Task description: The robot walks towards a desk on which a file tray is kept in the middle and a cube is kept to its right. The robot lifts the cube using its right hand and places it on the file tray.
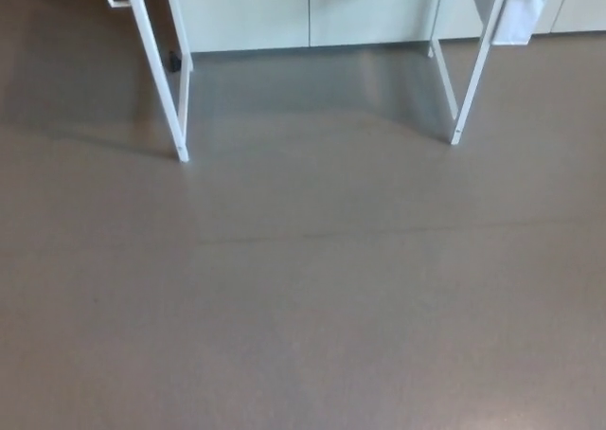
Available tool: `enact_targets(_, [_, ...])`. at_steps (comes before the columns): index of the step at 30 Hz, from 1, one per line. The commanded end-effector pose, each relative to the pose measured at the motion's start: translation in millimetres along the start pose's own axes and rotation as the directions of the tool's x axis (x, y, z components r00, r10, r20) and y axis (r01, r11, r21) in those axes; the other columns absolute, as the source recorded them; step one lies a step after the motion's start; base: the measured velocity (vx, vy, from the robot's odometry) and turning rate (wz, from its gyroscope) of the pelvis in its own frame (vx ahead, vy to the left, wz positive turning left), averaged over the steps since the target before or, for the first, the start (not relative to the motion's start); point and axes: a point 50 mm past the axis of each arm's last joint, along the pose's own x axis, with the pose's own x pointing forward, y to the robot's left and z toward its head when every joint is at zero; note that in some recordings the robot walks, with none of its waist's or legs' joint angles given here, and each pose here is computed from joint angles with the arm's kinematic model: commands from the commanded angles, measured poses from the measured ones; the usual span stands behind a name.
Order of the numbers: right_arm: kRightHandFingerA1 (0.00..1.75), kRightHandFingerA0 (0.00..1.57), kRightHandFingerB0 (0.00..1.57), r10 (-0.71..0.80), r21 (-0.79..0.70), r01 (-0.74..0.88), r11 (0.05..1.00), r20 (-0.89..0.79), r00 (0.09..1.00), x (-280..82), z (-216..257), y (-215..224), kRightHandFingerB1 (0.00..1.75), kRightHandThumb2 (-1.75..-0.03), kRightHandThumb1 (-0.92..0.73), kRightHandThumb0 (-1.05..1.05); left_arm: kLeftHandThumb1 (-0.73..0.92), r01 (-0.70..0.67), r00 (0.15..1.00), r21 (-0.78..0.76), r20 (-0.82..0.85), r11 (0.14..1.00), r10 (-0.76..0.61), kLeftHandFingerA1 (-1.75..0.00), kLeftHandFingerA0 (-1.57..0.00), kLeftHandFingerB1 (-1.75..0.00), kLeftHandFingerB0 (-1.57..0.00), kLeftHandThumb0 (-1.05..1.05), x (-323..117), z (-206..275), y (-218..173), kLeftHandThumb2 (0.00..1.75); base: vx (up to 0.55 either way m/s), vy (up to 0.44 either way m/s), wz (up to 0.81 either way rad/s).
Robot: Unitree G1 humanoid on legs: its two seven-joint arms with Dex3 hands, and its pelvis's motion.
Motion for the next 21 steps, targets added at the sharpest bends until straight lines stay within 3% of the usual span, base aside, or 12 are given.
enact_targets(1, [0.50, 0.39, 0.05, -0.001, -0.023, 0.000, 1.000, -0.034, 0.999, -0.3, -4.0, -0.6, 0.29, -0.87, -0.56, -0.71, 0.62, -0.022, 0.999, 0.029, -0.034, 0.999, 0.023, -0.23, -0.02, -0.08, 0.00, -0.78, -0.6, 0.9, 6.2, 0.91, 0.36, 0.137, -0.18])
enact_targets(8, [0.41, 0.20, 0.08, 0.078, 0.030, -0.077, 0.997, -0.036, 0.996, -1.6, -8.7, -1.1, 0.38, -0.88, -0.58, -0.76, 0.62, -0.020, 0.999, 0.035, -0.045, 0.999, 0.021, -0.25, -0.06, 0.00, 0.00, -0.85, 0.6, 0.1, 7.0, 0.87, 0.32, 0.151, -0.09])
enact_targets(9, [0.30, 0.28, 0.23, 0.083, 0.018, -0.083, 0.996, -0.046, 0.995, -1.7, -10.3, -1.8, 0.30, -0.62, -0.69, -0.73, 0.65, -0.032, 0.999, 0.055, -0.042, 0.998, 0.034, -0.30, -0.07, 0.00, 0.00, -0.87, -2.4, 0.9, 6.0, 0.90, 0.24, -0.015, 0.16])
enact_targets(11, [0.29, 0.21, 0.28, 0.116, 0.074, -0.113, 0.991, -0.031, 0.993, -2.7, -11.6, -2.3, 0.31, -0.61, -0.69, -0.69, 0.65, -0.042, 0.998, 0.051, -0.041, 0.998, 0.044, -0.33, -0.10, 0.00, 0.00, -0.88, -2.3, 0.3, 5.9, 0.90, 0.25, -0.054, 0.15])
enact_targets(13, [0.38, 0.11, 0.17, 0.124, 0.015, -0.123, 0.992, -0.043, 0.991, -1.7, -10.9, -2.5, 0.40, -0.86, -0.58, -0.79, 0.64, -0.049, 0.998, 0.053, -0.045, 0.997, 0.051, -0.30, -0.07, 0.00, 0.00, -0.87, -1.1, -1.1, 6.1, 0.88, 0.27, -0.142, 0.13])
enact_targets(14, [0.38, 0.11, 0.17, 0.120, 0.020, -0.119, 0.993, -0.039, 0.992, -0.5, -8.6, -4.4, 0.40, -0.86, -0.58, -0.79, 0.64, -0.052, 0.998, 0.050, -0.036, 0.997, 0.054, -0.30, -0.07, 0.00, 0.00, -0.87, -0.4, 3.3, 6.9, 0.88, 0.18, -0.205, 0.16])
enact_targets(15, [0.49, 0.00, 0.00, 0.117, 0.019, -0.117, 0.993, -0.044, 0.992, -0.1, -8.4, -4.8, 0.45, -0.98, -0.39, -0.37, 0.64, -0.054, 0.998, 0.055, -0.039, 0.997, 0.056, -0.29, -0.07, 0.00, 0.00, -0.87, 0.4, 3.7, 7.3, 0.89, 0.27, -0.234, 0.05])
enact_targets(16, [0.49, 0.00, 0.01, 0.087, -0.040, -0.090, 0.995, -0.051, 0.995, 0.2, -7.6, -3.9, 0.45, -0.98, -0.38, -0.37, 0.64, -0.049, 0.998, 0.044, -0.040, 0.998, 0.051, -0.28, -0.06, 0.00, 0.00, -0.87, 0.9, 3.5, 7.6, 0.88, 0.30, -0.260, 0.22])
enact_targets(17, [0.29, 0.24, 0.24, 0.094, -0.034, -0.096, 0.995, -0.057, 0.994, 0.6, -7.4, -4.0, 0.31, -0.63, -0.72, -0.76, 0.64, -0.053, 0.997, 0.054, -0.048, 0.997, 0.056, -0.32, -0.08, 0.00, 0.00, -0.87, 2.1, 3.3, 8.1, 0.88, 0.34, -0.237, 0.27])
enact_targets(19, [0.29, 0.25, 0.23, 0.092, -0.012, -0.093, 0.996, -0.050, 0.994, 0.2, -7.4, -3.0, 0.30, -0.63, -0.69, -0.76, 0.65, -0.057, 0.997, 0.059, -0.052, 0.997, 0.060, -0.34, -0.09, 0.00, 0.00, -0.89, 2.9, 3.5, 8.0, 0.89, 0.36, -0.417, 0.56])
enact_targets(20, [0.49, 0.42, 0.23, 0.091, -0.047, -0.094, 0.994, -0.057, 0.994, 0.6, -7.3, -4.1, 0.30, -0.63, -0.73, -0.77, 0.65, -0.049, 0.998, 0.070, -0.044, 0.996, 0.052, -0.32, -0.06, 0.00, 0.00, -0.88, 1.5, 6.1, 7.7, 0.89, 0.21, -0.227, 0.28])
enact_targets(21, [0.43, 0.17, 0.17, 0.087, -0.044, -0.089, 0.995, -0.040, 0.995, -0.8, -6.8, -4.9, 0.42, -0.94, -0.59, -0.78, 0.64, -0.039, 0.998, 0.064, -0.046, 0.997, 0.042, -0.37, -0.09, 0.00, 0.00, -0.75, -0.9, 6.4, 8.1, 0.86, 0.28, -0.164, -0.09])
